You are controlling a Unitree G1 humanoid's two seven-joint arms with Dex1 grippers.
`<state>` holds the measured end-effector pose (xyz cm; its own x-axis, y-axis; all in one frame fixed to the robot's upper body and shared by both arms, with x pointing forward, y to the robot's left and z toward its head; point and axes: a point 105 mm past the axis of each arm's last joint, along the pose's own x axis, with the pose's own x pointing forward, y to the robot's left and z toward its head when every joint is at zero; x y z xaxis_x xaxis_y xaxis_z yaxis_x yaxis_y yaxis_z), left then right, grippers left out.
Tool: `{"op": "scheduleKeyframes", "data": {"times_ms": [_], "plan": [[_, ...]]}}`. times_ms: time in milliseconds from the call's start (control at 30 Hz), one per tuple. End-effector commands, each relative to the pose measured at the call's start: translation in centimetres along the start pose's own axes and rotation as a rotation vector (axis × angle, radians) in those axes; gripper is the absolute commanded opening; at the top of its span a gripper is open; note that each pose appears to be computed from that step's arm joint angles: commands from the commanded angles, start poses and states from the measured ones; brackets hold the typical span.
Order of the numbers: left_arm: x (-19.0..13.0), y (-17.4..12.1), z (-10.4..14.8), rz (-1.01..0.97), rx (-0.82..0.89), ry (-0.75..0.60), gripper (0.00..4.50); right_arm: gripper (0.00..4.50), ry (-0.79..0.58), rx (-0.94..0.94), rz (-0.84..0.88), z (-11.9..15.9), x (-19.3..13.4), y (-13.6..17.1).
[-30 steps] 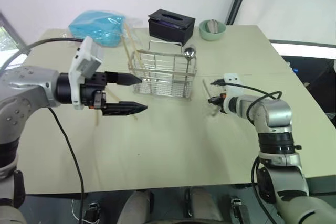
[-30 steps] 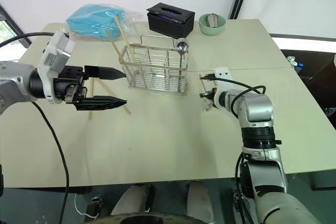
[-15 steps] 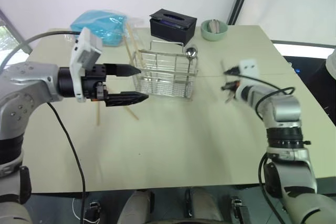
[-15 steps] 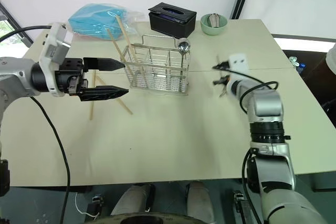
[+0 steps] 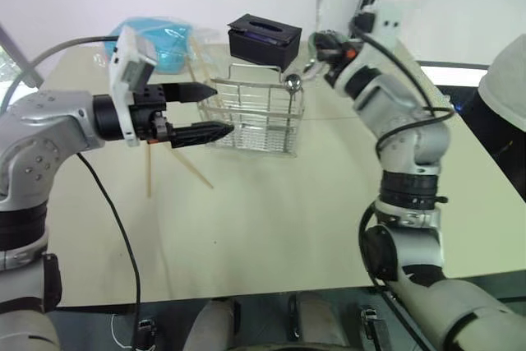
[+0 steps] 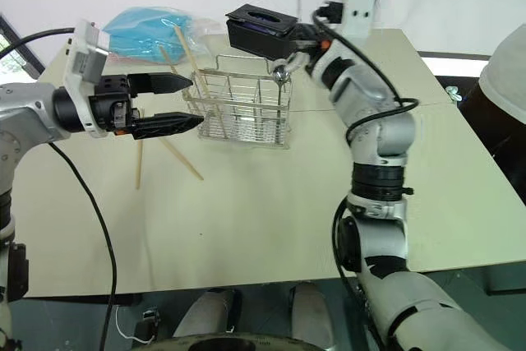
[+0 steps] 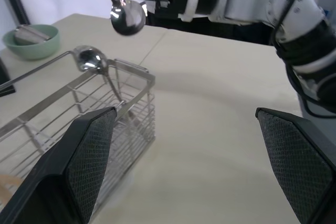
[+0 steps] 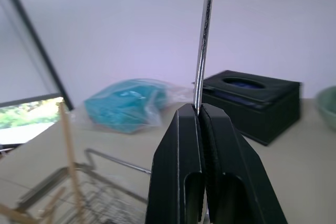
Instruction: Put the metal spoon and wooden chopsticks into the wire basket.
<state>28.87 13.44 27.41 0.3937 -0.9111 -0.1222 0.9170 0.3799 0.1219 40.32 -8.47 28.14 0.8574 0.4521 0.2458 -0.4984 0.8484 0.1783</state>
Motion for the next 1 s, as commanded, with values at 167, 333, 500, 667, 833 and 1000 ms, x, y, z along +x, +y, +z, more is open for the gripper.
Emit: {"op": "scheduleKeyframes", "data": {"times_ms": [167, 333, 500, 667, 833, 1000], "plan": [[-0.8, -0.1, 1.7, 0.039, 0.060, -0.040, 4.50, 0.05, -0.111, -0.122, 0.063, -0.8, 1.0, 2.6], [-1.1, 0.0, 2.1, 0.068, 0.059, -0.053, 4.50, 0.05, -0.162, -0.235, 0.078, -2.1, 1.0, 2.7], [-1.3, 0.0, 2.3, 0.087, 0.057, -0.054, 4.50, 0.05, -0.166, -0.254, 0.088, -3.2, 0.9, 2.5], [-1.3, 0.2, 2.3, 0.092, 0.059, -0.054, 4.50, 1.40, -0.150, -0.253, 0.088, -4.0, 0.6, 2.3], [-1.2, 0.5, 2.6, 0.095, 0.062, -0.061, 4.50, 3.99, -0.158, -0.259, 0.043, -3.6, 0.3, 1.6], [-1.3, 0.9, 2.7, 0.113, 0.066, -0.071, 4.50, 4.43, -0.172, -0.264, 0.023, -2.4, -0.6, 0.9]]}}
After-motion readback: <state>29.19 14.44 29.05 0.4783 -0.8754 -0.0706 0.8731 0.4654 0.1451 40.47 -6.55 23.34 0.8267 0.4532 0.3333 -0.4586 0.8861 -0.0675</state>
